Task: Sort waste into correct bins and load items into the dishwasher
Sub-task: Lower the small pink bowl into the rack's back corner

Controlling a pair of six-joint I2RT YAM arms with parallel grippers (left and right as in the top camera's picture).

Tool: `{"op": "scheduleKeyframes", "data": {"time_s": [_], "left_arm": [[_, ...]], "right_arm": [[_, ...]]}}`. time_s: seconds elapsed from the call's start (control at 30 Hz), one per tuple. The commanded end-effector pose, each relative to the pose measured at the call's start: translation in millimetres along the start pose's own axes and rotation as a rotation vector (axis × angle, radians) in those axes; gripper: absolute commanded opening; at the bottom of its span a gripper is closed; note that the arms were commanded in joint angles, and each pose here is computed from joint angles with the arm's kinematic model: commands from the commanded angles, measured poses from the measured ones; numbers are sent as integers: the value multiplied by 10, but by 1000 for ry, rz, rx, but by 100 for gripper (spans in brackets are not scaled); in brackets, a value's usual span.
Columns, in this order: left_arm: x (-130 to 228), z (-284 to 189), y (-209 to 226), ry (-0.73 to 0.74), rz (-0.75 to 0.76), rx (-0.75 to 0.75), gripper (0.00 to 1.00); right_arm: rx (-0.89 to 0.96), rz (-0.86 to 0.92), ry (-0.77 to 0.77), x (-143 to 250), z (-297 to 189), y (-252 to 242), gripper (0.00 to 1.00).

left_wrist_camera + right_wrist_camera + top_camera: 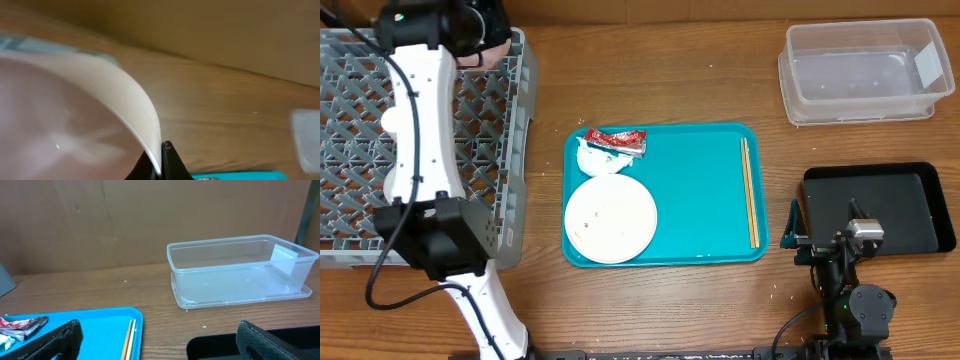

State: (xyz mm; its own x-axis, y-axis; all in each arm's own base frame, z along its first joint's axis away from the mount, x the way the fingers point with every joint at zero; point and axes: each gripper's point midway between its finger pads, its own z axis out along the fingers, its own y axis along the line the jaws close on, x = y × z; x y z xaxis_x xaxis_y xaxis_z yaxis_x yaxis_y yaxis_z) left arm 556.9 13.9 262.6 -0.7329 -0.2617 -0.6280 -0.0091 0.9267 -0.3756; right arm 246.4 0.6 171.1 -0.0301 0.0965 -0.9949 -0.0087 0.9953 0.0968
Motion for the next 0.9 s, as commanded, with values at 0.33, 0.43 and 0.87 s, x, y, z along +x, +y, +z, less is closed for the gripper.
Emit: {"op": "scheduleKeyframes", "data": {"time_s": [0.33, 0.43, 0.87], "left_arm": [[4, 154, 318, -92, 254, 238, 4], [80, 224, 429, -84, 247, 230, 4], [333, 489, 501, -121, 256, 348, 4]], "right_arm": [[12, -1, -6, 13, 1, -27, 100], [12, -1, -6, 13, 1, -27, 100], [13, -1, -6, 13, 1, -28, 100]]}}
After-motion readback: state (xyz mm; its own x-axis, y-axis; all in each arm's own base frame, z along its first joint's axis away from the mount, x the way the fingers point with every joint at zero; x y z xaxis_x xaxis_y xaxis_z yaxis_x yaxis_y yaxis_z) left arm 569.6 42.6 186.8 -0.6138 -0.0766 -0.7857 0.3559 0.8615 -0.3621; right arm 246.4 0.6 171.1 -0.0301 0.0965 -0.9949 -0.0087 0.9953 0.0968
